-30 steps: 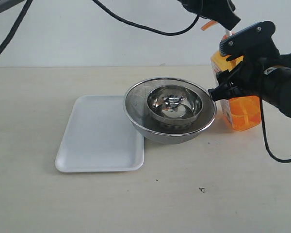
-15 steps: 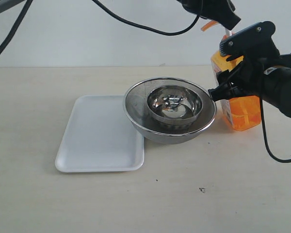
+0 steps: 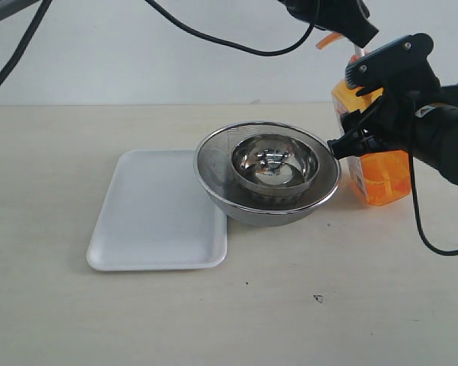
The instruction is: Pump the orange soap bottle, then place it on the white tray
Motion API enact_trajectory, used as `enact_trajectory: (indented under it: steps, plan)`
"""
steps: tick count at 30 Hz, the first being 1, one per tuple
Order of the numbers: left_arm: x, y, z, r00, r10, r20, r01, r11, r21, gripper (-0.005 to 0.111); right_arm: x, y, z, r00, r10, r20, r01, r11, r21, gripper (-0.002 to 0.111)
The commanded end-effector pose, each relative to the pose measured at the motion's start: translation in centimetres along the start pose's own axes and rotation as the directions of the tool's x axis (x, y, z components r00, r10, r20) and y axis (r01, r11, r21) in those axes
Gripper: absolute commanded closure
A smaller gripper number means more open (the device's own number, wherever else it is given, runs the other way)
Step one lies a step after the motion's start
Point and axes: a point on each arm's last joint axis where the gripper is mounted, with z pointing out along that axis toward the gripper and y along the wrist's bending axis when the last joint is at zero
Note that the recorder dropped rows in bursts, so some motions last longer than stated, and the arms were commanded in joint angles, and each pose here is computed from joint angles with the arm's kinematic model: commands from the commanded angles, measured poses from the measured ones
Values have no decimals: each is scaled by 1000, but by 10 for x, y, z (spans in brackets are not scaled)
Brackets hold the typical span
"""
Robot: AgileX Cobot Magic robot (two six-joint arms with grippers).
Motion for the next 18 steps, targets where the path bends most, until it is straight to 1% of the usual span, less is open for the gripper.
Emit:
enact_trajectory:
  steps: [1, 4, 8, 12, 18]
  plan:
    - [25, -8, 18, 990, 11, -137, -1, 998, 70, 102, -4, 0, 0, 1000, 4, 16, -4, 1000, -3, 108]
    - [15, -4, 8, 995, 26, -97, -24, 999, 26, 102, -4, 0, 0, 1000, 4, 16, -4, 1000, -3, 108]
    - [4, -1, -4, 998, 36, -54, -36, 999, -7, 102, -4, 0, 0, 1000, 4, 16, -4, 1000, -3, 108]
    - [-12, 3, -25, 998, 63, -4, -63, 996, -58, 102, -4, 0, 0, 1000, 2, 17, -2, 1000, -3, 108]
    - [-23, 5, -37, 996, 72, 50, -67, 993, -97, 102, -4, 0, 0, 1000, 3, 17, -3, 1000, -4, 108]
